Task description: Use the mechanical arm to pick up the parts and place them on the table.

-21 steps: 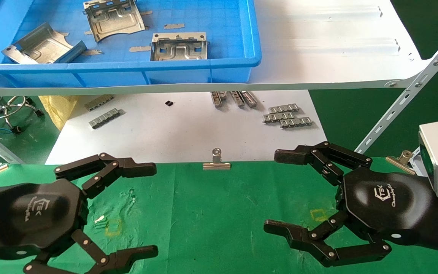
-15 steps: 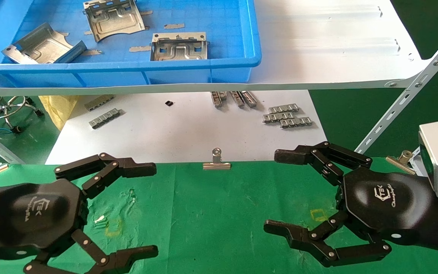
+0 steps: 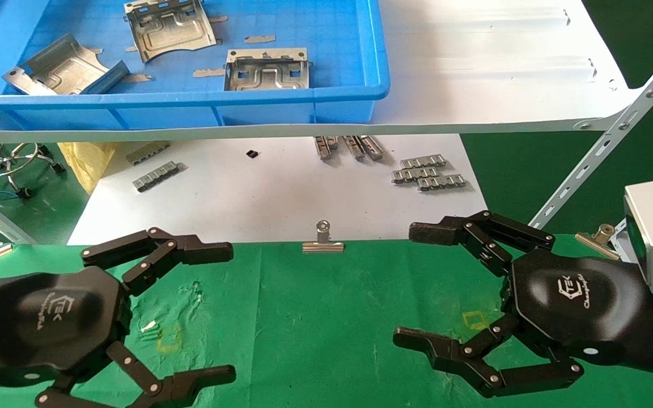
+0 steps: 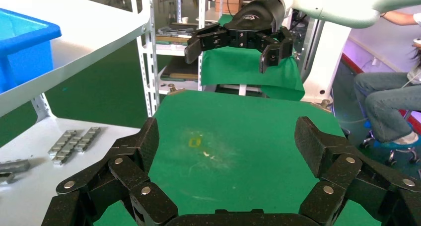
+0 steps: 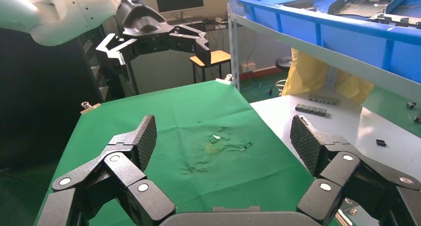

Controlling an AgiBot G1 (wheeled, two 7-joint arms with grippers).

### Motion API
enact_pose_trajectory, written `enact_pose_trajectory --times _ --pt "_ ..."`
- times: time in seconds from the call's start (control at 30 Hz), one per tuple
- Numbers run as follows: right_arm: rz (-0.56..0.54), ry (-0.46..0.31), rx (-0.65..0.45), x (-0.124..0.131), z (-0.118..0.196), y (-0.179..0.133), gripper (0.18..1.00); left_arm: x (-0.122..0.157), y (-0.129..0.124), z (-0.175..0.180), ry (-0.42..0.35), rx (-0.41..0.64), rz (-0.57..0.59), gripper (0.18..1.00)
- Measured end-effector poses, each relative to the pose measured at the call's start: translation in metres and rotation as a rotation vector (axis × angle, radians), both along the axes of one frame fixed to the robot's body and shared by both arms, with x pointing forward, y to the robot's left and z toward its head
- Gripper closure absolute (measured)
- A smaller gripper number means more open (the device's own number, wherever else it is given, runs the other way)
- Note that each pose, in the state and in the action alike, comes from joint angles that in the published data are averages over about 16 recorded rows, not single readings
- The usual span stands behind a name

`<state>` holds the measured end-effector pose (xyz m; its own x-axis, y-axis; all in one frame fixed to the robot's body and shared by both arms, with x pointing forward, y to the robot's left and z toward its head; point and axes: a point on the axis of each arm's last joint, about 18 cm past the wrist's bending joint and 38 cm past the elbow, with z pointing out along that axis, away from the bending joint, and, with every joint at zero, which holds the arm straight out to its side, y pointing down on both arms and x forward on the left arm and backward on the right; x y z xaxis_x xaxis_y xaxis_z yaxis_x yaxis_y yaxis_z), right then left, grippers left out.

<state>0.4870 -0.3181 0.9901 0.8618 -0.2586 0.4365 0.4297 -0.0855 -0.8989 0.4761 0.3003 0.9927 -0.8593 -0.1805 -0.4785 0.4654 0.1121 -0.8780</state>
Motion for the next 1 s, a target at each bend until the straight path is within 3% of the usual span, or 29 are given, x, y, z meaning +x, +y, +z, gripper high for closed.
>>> enact_pose_trajectory --times 1.0 --pt "0.0 0.0 0.0 0.0 0.0 0.0 0.178 0.0 0.0 0.0 0.0 0.0 0.0 0.183"
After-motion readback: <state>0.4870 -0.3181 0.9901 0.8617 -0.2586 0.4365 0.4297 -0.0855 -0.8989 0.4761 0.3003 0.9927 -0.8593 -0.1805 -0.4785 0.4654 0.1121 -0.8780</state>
